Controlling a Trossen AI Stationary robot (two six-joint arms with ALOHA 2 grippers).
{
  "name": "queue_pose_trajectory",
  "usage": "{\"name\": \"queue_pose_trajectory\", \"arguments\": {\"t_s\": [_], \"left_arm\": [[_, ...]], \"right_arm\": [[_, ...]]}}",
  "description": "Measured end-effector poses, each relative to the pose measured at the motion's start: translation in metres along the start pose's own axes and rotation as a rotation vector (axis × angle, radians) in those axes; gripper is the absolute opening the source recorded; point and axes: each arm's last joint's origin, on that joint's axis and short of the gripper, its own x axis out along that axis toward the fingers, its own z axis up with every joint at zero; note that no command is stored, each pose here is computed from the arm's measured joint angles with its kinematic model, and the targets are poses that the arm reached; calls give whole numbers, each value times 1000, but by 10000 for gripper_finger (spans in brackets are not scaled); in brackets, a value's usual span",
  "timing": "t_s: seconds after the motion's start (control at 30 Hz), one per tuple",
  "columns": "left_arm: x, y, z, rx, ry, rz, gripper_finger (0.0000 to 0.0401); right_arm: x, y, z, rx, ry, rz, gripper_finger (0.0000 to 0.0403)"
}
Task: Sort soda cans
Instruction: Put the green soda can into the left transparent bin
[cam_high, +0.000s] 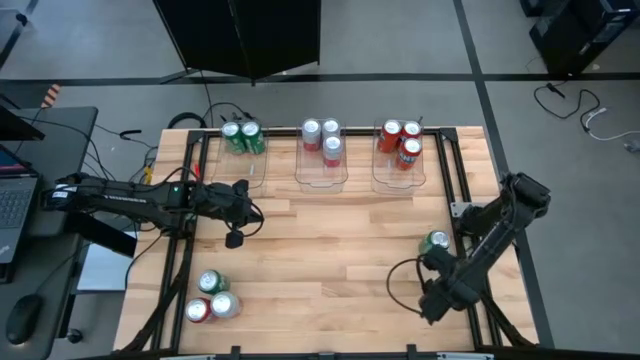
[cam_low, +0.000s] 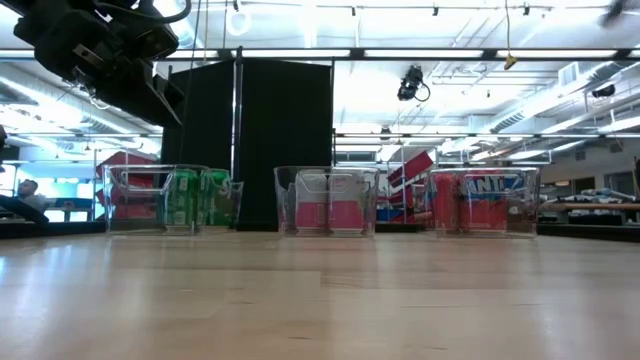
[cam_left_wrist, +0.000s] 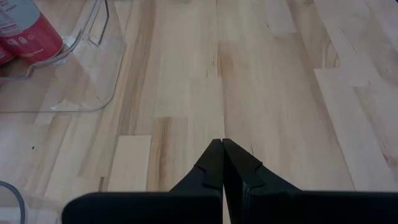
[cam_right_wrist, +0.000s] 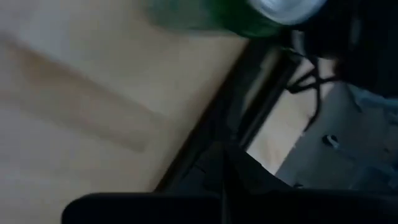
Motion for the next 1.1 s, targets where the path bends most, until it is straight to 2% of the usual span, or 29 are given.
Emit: {"name": "queue_pose_trajectory", "arguments": {"t_s": [0.17,0.3,0.63,1.1], "left_arm": [[0,0,0,0,0,0,1],[0,0,0,0,0,0,1],[0,0,0,-1,-1,0,1],[0,0,0,-1,-1,0,1]], "right_arm": [[29,-8,-8,175,-92,-95,0],[45,-11,-8,278,-225,-78,0],[74,-3,1,343,-380,64,0],[92,4,18,379,-586,229,0]]}}
